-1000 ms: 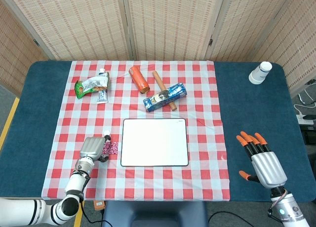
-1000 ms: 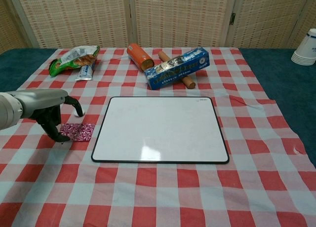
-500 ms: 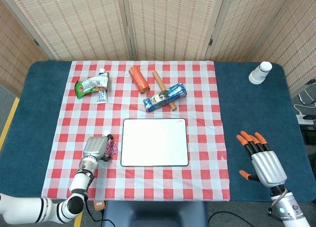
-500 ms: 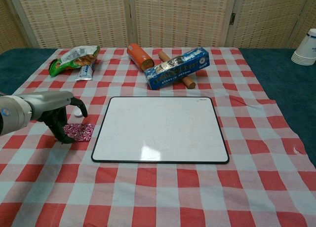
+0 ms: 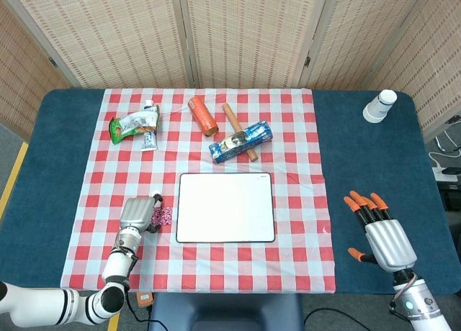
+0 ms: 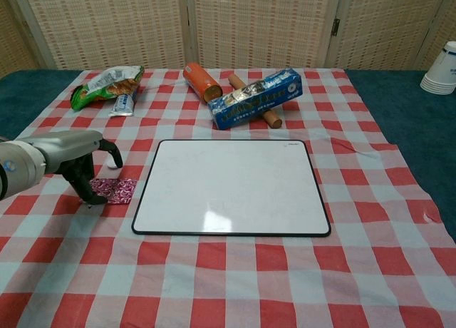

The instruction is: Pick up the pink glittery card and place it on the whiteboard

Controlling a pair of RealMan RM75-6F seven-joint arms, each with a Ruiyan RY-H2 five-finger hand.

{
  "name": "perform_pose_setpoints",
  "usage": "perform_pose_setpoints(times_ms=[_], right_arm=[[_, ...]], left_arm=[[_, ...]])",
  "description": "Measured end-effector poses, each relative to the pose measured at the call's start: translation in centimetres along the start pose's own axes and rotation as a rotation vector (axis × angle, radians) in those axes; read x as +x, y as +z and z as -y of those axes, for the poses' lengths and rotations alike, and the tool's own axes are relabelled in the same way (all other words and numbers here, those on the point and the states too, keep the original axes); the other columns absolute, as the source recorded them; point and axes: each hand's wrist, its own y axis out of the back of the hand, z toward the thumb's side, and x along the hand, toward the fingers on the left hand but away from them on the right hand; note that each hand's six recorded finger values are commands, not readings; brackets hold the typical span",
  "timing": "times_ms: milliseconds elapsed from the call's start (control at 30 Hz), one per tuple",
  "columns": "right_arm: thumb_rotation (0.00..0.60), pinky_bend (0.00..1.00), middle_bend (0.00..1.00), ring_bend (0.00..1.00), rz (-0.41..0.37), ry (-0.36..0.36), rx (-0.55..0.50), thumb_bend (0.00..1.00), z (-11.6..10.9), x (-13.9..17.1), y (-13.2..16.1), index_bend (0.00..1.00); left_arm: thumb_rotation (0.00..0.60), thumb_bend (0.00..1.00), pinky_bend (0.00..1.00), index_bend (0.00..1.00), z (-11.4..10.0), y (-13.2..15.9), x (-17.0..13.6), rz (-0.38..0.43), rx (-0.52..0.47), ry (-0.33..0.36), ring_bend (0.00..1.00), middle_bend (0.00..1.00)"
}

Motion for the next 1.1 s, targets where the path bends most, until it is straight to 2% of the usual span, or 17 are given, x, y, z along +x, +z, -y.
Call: perform_pose_setpoints(times_ms=[1100], right_arm=[[0.6, 0.0, 0.01, 0.0, 0.007, 0.008, 0.005, 0.05, 0.2, -0.3, 0.0, 0.0]], left_arm=[[0.6, 0.23, 1.0, 0.31, 1.1, -0.4, 0.8, -0.018, 0.007, -0.027, 1.0, 1.0]])
